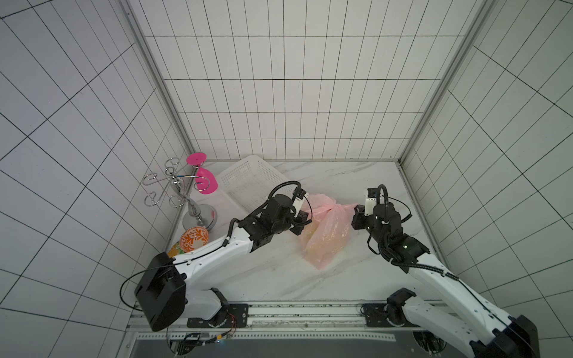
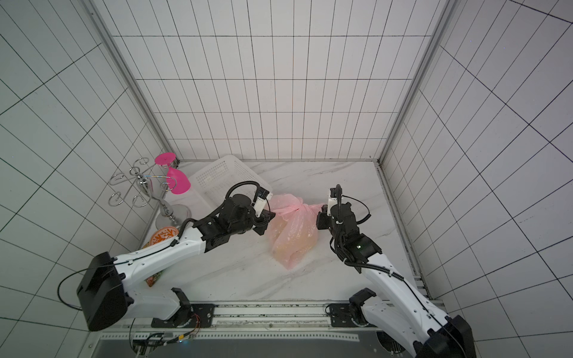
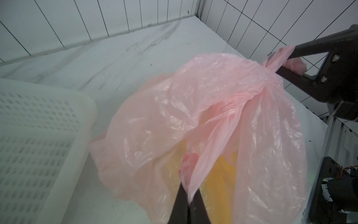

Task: Place the banana into a plastic bag & tie a knot
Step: Tie the plastic bag at the center of the board.

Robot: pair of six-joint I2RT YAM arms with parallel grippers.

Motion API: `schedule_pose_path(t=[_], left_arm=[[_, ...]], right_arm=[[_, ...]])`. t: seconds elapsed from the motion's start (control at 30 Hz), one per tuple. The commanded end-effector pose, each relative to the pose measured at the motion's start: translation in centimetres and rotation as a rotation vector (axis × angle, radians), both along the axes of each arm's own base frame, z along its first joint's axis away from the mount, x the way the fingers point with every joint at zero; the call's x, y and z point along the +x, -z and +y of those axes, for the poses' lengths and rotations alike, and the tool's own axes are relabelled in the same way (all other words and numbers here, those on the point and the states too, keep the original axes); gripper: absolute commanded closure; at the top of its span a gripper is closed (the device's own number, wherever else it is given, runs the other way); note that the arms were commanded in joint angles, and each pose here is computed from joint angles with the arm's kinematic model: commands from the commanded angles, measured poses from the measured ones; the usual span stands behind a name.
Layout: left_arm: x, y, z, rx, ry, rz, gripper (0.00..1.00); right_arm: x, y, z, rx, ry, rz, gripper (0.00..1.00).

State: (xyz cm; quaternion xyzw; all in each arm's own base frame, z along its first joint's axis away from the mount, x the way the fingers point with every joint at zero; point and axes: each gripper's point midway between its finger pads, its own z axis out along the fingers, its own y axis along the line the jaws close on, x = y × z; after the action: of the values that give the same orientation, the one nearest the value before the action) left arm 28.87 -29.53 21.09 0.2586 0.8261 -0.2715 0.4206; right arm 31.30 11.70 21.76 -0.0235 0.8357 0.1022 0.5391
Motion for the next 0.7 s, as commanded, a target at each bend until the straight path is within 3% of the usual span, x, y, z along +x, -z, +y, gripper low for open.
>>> schedule_pose_path(t=[0.0,0.2,0.4,0.53,0.67], left_arm=[[1.3,-0.1,3.5,-0.020,-0.123,0.004,1.00],[4.3,0.5,10.5,-0.114,-0.393,0.056,1.00],[5.0,4.8,15.0,-0.091,-0.578,0.150,1.00],[4.9,6.9,15.7,-0.071,-0.610,0.198,1.00],[4.9,5.8,13.5,-0.108,-0.484,0.185,1.00]], right_arm=[[1.4,-2.9,-2.4,-0.016,0.139,-0.052,1.00],[3.3,-3.3,-5.1,-0.034,0.264,-0.056,1.00],[5.4,-0.2,-6.2,-0.004,0.289,0.012,1.00],[5.7,3.6,-7.7,-0.006,0.343,0.096,1.00],[5.8,3.0,-6.7,0.016,0.276,0.075,1.00]])
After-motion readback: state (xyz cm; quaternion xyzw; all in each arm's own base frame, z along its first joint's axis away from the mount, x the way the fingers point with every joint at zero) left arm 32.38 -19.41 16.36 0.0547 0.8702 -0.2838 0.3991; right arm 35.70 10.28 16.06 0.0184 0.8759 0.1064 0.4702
